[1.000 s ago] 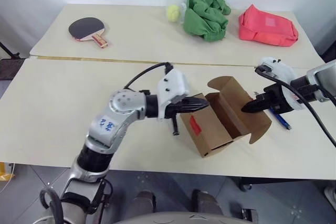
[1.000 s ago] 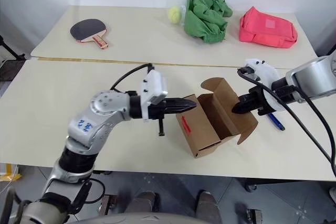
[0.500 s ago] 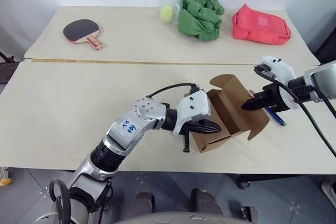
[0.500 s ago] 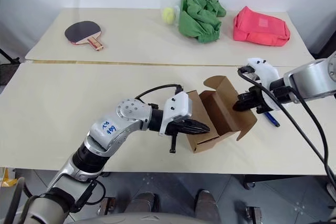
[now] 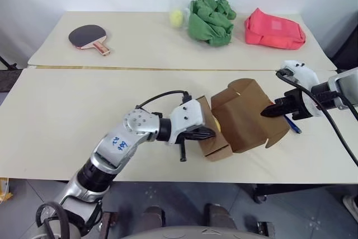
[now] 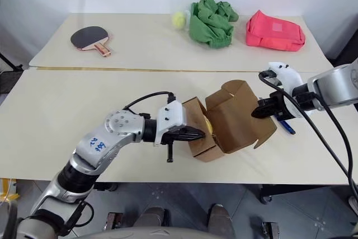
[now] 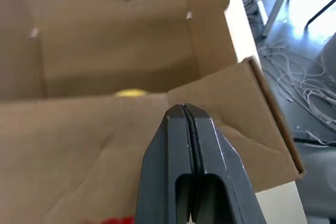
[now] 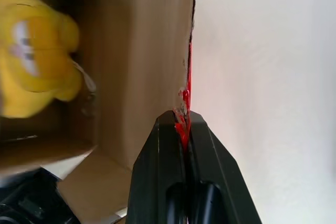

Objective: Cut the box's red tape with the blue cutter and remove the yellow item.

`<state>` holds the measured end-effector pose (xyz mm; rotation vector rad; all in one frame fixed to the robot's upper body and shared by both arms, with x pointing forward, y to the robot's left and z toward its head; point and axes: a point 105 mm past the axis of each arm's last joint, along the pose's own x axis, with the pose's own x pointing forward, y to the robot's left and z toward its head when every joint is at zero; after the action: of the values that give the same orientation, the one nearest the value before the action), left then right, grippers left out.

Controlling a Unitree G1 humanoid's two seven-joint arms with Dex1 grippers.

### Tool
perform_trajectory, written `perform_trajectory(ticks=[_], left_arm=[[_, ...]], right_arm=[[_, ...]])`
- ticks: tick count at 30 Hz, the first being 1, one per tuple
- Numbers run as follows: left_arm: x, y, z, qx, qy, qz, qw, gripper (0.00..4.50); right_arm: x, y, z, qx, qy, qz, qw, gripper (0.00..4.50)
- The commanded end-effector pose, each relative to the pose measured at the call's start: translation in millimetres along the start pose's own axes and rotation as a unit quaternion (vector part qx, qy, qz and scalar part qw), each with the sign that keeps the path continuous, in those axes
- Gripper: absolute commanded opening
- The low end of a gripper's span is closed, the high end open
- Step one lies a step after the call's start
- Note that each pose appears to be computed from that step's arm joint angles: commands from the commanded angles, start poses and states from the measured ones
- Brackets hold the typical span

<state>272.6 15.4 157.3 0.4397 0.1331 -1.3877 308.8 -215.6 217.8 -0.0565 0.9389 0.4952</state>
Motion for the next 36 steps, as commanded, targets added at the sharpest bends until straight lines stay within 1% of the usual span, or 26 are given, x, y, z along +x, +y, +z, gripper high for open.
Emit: perform_trajectory(ticks=[1, 3, 7, 10, 15, 18, 19, 21, 23, 24, 25, 26, 27, 28, 29, 30, 32, 34, 35, 36], left_arm=[[-10, -5, -59, -0.101, 0.093, 0.019, 0.990, 0.00], [-16, -7, -59, -0.106, 0.090, 0.027, 0.990, 0.00], [-22, 2, -46, -0.108, 0.057, 0.063, 0.991, 0.00], [-28, 8, -41, -0.111, 0.048, 0.079, 0.990, 0.00], [-52, 23, -31, -0.105, 0.044, 0.118, 0.986, 0.00], [-62, 23, -35, -0.123, 0.057, 0.122, 0.983, 0.00], [-68, 23, -40, -0.134, 0.066, 0.128, 0.980, 0.00], [-79, 25, -49, -0.146, 0.082, 0.148, 0.975, 0.40], [-86, 26, -52, -0.155, 0.083, 0.156, 0.972, 0.82], [-94, 27, -56, -0.164, 0.080, 0.169, 0.969, 1.17], [-106, 26, -64, -0.166, 0.088, 0.183, 0.965, 1.47], [-114, 25, -69, -0.166, 0.096, 0.193, 0.962, 1.77], [-130, 21, -79, -0.170, 0.109, 0.207, 0.957, 2.06], [-144, 16, -86, -0.167, 0.122, 0.214, 0.955, 2.37], [-155, 11, -90, -0.169, 0.121, 0.213, 0.955, 2.67], [-167, 7, -91, -0.171, 0.114, 0.217, 0.954, 3.00], [-186, 5, -88, -0.161, 0.089, 0.235, 0.954, 3.64], [-196, 4, -87, -0.148, 0.077, 0.245, 0.955, 4.26], [-212, 5, -82, -0.149, 0.039, 0.264, 0.952, 4.47], [-225, 5, -80, -0.149, 0.012, 0.279, 0.949, 4.47]], right_arm=[[-9, -12, 9, -0.002, -0.019, -0.034, 0.999, 0.04], [-6, -9, 12, -0.008, -0.019, -0.023, 1.000, 0.04], [5, 2, 10, -0.021, -0.012, 0.009, 1.000, 0.04], [9, 4, 8, -0.023, -0.010, 0.020, 0.999, 0.04], [16, 8, 9, -0.020, -0.024, 0.031, 0.999, 0.04], [20, 12, 9, -0.019, -0.037, 0.042, 0.998, 0.04], [22, 13, 10, -0.020, -0.046, 0.044, 0.998, 0.23], [23, 16, 8, -0.015, -0.057, 0.057, 0.997, 0.65], [24, 18, 8, -0.015, -0.071, 0.061, 0.995, 1.23], [19, 19, 12, -0.019, -0.101, 0.069, 0.992, 1.64], [11, 22, 19, -0.037, -0.149, 0.081, 0.985, 1.98], [4, 24, 23, -0.053, -0.183, 0.088, 0.978, 2.31], [-9, 23, 27, -0.081, -0.237, 0.100, 0.963, 2.67], [-21, 20, 28, -0.109, -0.277, 0.106, 0.949, 3.01], [-30, 16, 26, -0.130, -0.301, 0.110, 0.938, 3.35], [-36, 8, 20, -0.152, -0.306, 0.101, 0.935, 3.74], [-44, -6, 4, -0.190, -0.283, 0.098, 0.935, 4.45], [-49, -10, -4, -0.210, -0.272, 0.112, 0.932, 4.50], [-64, -11, 7, -0.209, -0.331, 0.125, 0.912, 4.50], [-75, -12, 14, -0.208, -0.375, 0.133, 0.894, 4.50]])
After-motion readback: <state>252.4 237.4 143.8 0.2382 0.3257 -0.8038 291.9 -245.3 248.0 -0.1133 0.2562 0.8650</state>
